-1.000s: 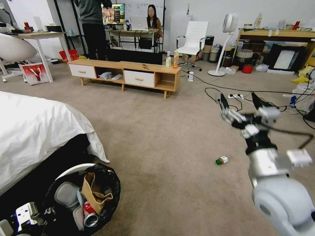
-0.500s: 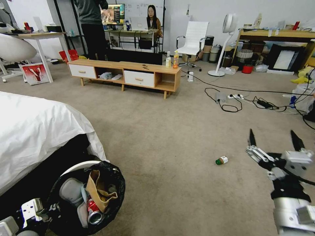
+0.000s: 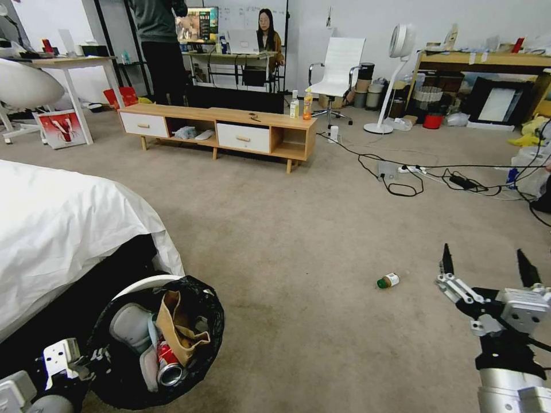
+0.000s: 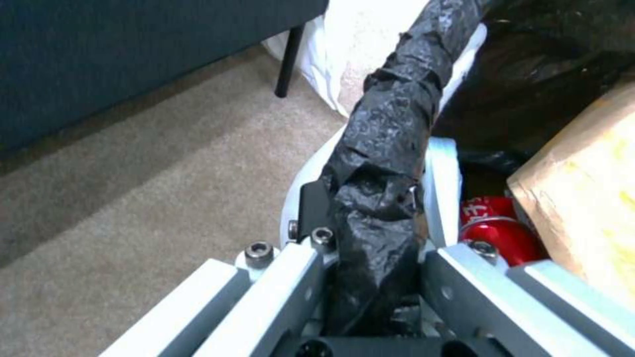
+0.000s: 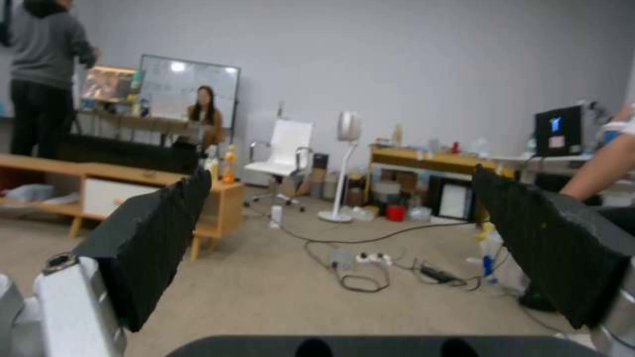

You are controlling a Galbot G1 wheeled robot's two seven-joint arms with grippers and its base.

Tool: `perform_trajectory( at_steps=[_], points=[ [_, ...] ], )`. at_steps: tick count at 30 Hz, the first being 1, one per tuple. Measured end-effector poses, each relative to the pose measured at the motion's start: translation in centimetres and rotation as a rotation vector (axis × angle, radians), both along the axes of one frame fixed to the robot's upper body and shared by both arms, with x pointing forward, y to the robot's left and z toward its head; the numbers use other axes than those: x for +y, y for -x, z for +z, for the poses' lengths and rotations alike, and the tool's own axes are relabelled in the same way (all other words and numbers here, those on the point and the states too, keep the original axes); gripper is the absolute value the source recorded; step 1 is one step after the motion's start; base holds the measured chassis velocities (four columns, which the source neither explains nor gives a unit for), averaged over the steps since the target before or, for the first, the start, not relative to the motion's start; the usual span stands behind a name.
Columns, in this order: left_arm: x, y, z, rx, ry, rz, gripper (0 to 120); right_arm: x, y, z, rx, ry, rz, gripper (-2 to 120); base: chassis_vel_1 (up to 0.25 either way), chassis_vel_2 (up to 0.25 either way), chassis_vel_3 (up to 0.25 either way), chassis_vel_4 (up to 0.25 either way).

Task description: Pick up the trash bin and place the garbage on the floor into it.

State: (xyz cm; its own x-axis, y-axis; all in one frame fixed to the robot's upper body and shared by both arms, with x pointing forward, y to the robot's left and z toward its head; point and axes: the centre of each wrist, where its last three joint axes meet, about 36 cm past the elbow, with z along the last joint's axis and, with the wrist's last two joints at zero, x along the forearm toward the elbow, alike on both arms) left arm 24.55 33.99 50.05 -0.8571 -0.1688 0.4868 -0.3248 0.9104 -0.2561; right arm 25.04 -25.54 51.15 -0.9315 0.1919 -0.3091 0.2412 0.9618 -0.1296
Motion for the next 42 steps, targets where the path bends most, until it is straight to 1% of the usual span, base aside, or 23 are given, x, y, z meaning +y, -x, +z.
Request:
perform_trajectory(
  at_steps=[10,25,42],
  points=[
    [-0.1,0.0,-0.5,-0.003,0.004,-0.017,1,0.8,-0.7,-1.9,0.081,-0.017,0.059,100,0.000,0.000,0.000,0.000],
    [-0.1,0.0,-1.0,-0.008,-0.003,-0.033,1,0.7,-1.1,-2.6,0.092,-0.020,0.051,100,0.000,0.000,0.000,0.000],
    [-0.1,0.1,-1.2,0.000,0.000,-0.036,1,0.4,-1.0,-2.8,0.081,-0.016,0.044,100,-0.069,-0.083,-0.082,-0.074]
  ],
)
